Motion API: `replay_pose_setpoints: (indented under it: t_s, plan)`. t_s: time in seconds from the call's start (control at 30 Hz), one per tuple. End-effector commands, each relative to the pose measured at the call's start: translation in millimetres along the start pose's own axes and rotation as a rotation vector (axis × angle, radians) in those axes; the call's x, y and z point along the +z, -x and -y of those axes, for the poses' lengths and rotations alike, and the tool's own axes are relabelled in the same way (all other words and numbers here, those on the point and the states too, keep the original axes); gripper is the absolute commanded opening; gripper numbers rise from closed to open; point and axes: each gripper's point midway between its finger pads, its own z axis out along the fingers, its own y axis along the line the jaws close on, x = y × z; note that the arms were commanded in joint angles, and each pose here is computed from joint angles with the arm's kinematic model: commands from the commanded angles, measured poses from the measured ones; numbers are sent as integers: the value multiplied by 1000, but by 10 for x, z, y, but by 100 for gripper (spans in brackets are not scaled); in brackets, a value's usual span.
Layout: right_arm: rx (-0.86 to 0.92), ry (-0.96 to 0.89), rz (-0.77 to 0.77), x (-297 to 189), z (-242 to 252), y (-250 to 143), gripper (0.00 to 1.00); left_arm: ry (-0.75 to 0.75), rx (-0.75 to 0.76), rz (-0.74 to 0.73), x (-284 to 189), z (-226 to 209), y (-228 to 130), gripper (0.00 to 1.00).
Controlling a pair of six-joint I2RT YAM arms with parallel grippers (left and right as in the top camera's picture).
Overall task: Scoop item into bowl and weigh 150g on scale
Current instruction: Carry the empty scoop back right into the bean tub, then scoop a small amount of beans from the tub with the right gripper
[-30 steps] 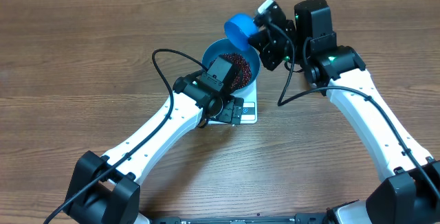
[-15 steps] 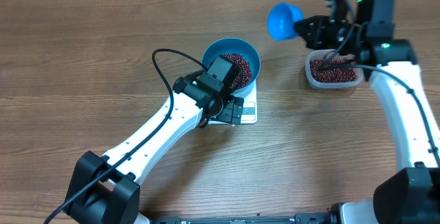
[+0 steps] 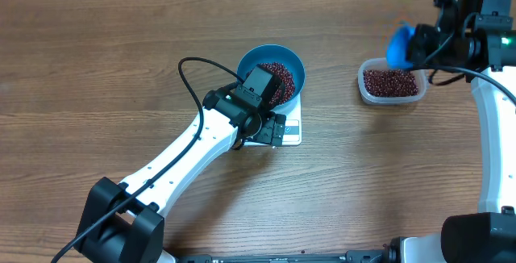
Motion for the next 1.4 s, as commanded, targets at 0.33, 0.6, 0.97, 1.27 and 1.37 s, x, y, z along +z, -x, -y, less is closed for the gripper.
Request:
replay_pose_setpoints:
  t_s: [0.33, 0.6, 0.97, 1.27, 1.37]
  plan:
    - [-61, -183, -198, 710, 401, -288, 4, -6, -8, 6, -3, 39, 24, 99]
    - [-31, -12, -280, 1047, 158, -459, 4, -6, -8, 6, -3, 39, 24, 100]
    - [-32, -34, -295, 1071, 202, -497, 4, -6, -8, 6, -3, 39, 24, 100]
    - [-42, -29, -298, 1141, 154, -551, 4, -6, -8, 6, -4, 40, 25, 100]
    - [-53, -25, -303, 1220, 126, -619, 4, -6, -8, 6, -3, 39, 24, 99]
